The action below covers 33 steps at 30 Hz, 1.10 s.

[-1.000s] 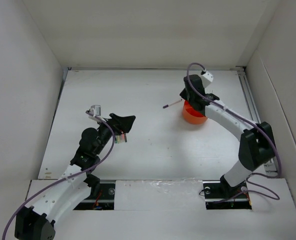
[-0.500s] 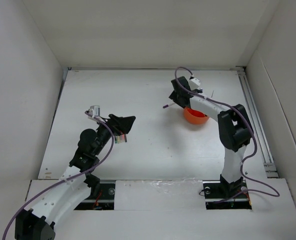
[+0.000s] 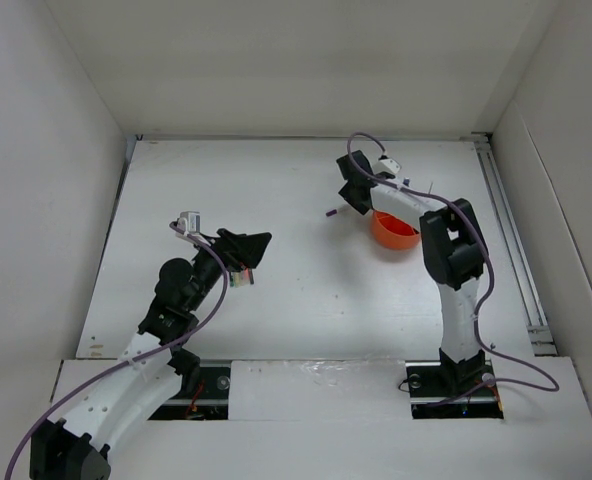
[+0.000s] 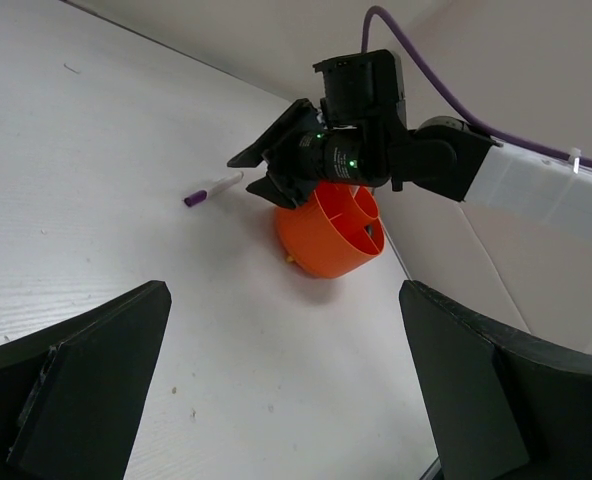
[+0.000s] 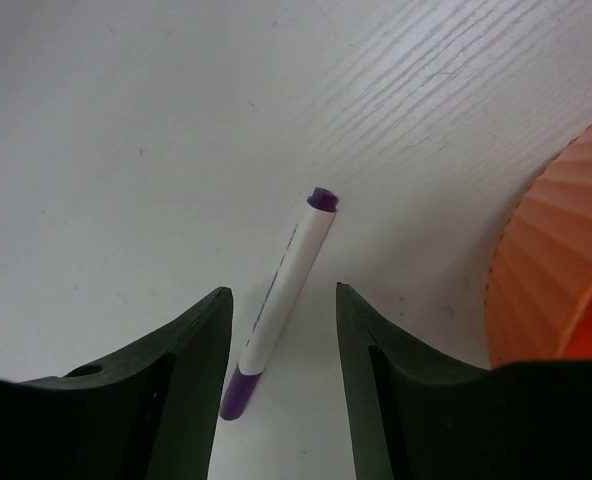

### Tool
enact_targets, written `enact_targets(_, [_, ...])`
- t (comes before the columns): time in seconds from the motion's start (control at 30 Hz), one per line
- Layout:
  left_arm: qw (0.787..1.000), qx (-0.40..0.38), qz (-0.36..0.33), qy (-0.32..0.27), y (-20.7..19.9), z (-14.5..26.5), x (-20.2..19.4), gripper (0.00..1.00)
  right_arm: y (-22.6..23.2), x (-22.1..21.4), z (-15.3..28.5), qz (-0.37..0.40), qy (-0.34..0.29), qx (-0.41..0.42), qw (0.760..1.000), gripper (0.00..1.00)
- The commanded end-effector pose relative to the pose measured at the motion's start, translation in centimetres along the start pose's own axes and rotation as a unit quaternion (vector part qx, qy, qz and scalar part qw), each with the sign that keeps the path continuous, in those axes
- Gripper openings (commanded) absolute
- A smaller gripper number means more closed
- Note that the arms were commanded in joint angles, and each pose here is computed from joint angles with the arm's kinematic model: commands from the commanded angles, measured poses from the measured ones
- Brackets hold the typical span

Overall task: Sort the stationery into containers
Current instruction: Grab a piece of stationery with the right arm

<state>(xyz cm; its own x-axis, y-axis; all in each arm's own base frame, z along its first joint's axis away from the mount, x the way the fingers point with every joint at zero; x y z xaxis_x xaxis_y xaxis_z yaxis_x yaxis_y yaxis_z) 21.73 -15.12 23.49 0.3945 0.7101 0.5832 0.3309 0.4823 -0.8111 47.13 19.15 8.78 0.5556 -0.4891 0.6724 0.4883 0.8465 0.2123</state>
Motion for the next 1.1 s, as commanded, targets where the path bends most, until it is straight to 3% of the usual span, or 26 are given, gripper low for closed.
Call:
enact_targets(0.0, [1.0, -0.028, 0.0, -0.009, -1.2, 0.1, 0.5, 1.0, -0.4, 0.9, -0.7, -0.01, -0.015, -0.031, 0.999, 0.52])
enact_targets(0.33, [1.0, -0.028, 0.0, -0.009, -1.2, 0.1, 0.5, 1.0, 0.1, 0.6, -2.2, 0.006, -0.004, -0.053, 0.999, 0.49])
enact_targets(0.6, [1.0, -0.028, 0.0, -0.009, -1.2, 0.2, 0.5, 1.0, 0.6, -1.6, -1.8, 0.041, 0.021, -0.043, 0.998, 0.17])
enact_targets(0.83, [0.999, -0.027, -0.001, -0.02, -1.4, 0.5, 0.9, 1.0, 1.3, -4.3, -0.1, 0.083, 0.031, -0.022, 0.996, 0.0])
enact_targets(1.03, [0.999, -0.027, -0.001, -0.02, -1.4, 0.5, 0.9, 1.0, 1.7, -5.4, 2.8, 0.109, 0.023, -0.002, 0.994, 0.0])
enact_targets(1.07, [0.999, -0.027, -0.001, -0.02, -1.4, 0.5, 0.9, 1.0, 1.8, -5.0, 3.2, 0.11, 0.02, 0.003, 0.994, 0.04])
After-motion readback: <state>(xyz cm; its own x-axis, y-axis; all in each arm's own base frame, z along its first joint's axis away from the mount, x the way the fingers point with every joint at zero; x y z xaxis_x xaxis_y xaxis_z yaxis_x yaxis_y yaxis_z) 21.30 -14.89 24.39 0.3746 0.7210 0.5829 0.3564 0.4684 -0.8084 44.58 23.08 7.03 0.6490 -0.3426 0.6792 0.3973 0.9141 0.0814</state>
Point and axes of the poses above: each gripper's point midway between its finger pads, its own z axis back along the fingers, its own y axis along the line the jaws close on, x = y × z, the point moved 4 cm from there along z, back along the fingers, and after that the axes turned 11 degrees about z, right-handed, at the moved point
